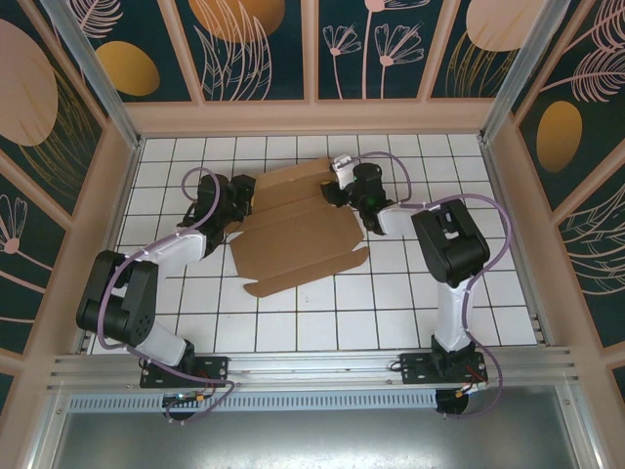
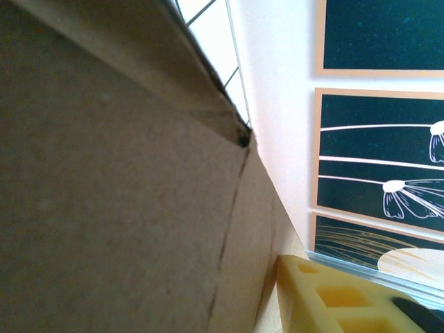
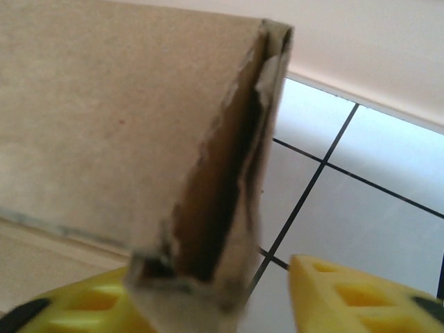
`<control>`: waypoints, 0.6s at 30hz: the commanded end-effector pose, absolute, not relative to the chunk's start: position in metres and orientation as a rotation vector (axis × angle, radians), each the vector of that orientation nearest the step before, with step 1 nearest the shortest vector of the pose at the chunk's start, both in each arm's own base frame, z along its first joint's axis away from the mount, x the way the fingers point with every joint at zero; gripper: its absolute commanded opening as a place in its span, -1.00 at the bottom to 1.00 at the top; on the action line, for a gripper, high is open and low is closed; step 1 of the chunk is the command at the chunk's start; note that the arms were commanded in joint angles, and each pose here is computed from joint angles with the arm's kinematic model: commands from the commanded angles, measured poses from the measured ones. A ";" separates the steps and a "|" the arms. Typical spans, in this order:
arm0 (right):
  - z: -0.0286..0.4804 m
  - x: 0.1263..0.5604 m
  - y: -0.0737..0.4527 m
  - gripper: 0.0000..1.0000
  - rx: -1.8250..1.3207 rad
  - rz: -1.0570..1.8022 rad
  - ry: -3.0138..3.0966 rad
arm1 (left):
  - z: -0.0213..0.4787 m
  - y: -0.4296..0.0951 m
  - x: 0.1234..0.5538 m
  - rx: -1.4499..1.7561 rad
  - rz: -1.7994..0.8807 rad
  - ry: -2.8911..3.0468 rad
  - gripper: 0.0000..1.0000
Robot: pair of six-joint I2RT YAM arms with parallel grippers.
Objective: Fold the paper box
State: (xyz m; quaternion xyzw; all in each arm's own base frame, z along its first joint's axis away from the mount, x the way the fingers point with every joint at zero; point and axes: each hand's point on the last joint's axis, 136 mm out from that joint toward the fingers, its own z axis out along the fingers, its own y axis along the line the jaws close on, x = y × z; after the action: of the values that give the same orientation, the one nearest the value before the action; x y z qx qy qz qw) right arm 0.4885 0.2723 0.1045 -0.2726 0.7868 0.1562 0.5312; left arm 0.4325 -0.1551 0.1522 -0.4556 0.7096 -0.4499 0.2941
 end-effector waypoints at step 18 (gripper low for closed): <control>0.069 0.502 0.267 -0.43 -0.671 0.268 1.972 | 0.128 -0.157 0.429 -1.290 -1.149 1.975 -0.18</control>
State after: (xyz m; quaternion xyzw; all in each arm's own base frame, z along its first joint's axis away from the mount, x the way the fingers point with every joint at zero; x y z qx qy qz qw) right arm 0.4956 0.2679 0.0823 -0.2747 0.8056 0.1295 0.5087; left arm 0.4364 -0.1568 0.1528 -0.4570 0.7093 -0.4505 0.2915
